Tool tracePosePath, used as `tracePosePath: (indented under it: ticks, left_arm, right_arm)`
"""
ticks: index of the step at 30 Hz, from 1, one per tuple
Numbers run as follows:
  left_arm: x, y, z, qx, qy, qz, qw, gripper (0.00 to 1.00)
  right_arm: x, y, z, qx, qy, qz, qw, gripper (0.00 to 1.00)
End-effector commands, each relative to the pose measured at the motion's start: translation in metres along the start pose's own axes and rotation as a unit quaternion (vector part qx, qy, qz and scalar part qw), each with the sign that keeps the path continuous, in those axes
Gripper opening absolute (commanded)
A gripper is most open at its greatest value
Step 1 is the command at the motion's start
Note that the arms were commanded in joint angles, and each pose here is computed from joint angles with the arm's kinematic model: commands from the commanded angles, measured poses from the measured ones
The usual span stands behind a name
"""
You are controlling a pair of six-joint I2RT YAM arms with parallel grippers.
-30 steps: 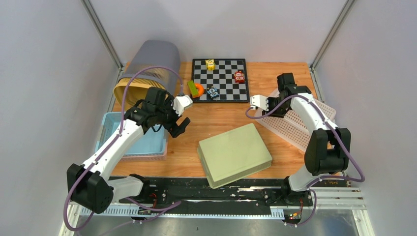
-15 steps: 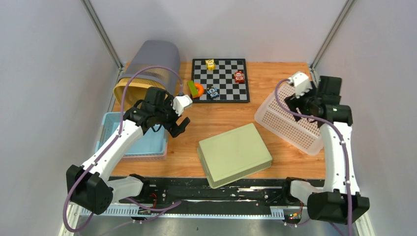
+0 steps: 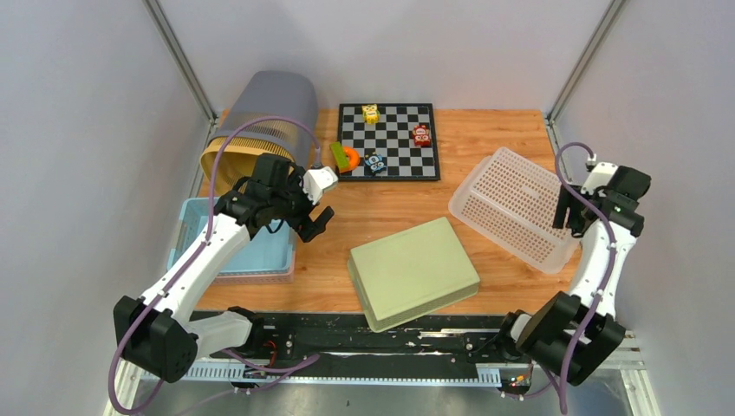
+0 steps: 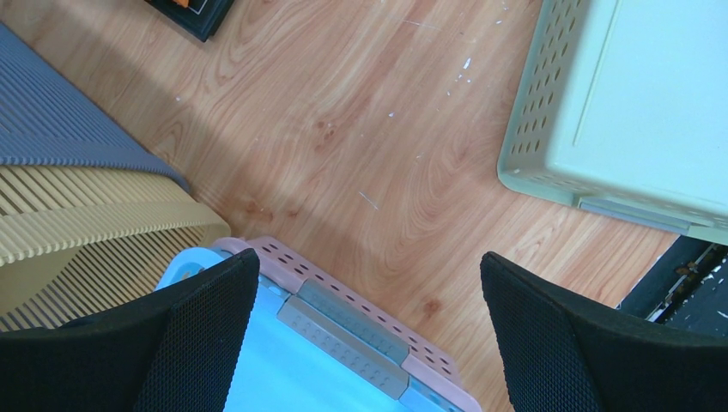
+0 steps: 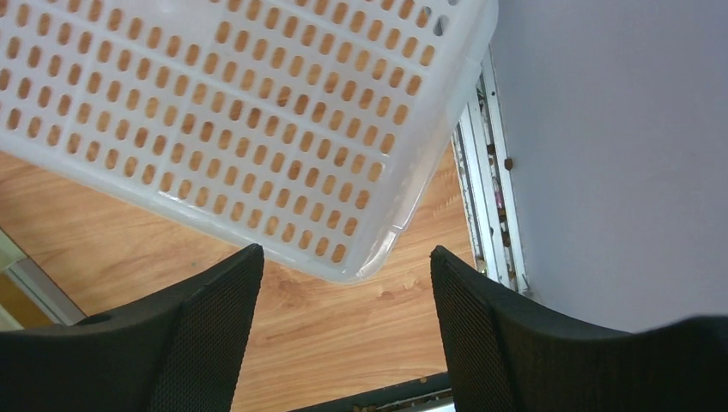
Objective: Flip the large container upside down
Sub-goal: Move the container to the corner of the board.
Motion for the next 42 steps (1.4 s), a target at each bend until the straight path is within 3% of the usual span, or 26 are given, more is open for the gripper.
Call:
tracePosePath:
  ticks: [1,14,22,33,42]
  left_arm:
    - [0.000,-0.001,-0.002,-0.001,-0.007,-0.006,1.000,1.00]
    - [-0.001,0.000,-0.003,-0.001,-0.003,-0.004,1.000,1.00]
    - [-0.002,0.000,-0.005,-0.003,0.002,-0.001,1.000,1.00]
    - [-0.004,0.001,-0.007,0.001,0.008,0.000,1.000,1.00]
    - [-0.005,0.002,-0.008,0.001,0.011,-0.001,1.000,1.00]
  right_arm:
    - [-0.007,-0.015,-0.017,0.026,-0.001,-0.076,0.997,0.73]
    - [-0.013,-0.027,-0.070,0.065,0.036,-0.145,0.987,0.72]
    - [0.010,-0.037,-0.112,0.088,0.038,-0.135,0.986,0.73]
    - [0.055,-0.004,-0.166,0.107,0.055,-0.017,0.993,0.76]
    - [0.079,0.018,-0.193,0.129,0.031,0.106,0.985,0.79]
Point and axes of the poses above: each gripper's point midway between its finger pads, its own z axis back along the fingers, its own y axis along the line the jaws close on, x = y × z, the point moved 4 cm from there along z, back along the fingers, and after that the axes turned 3 degrees about -z, right-handed, at the moved point
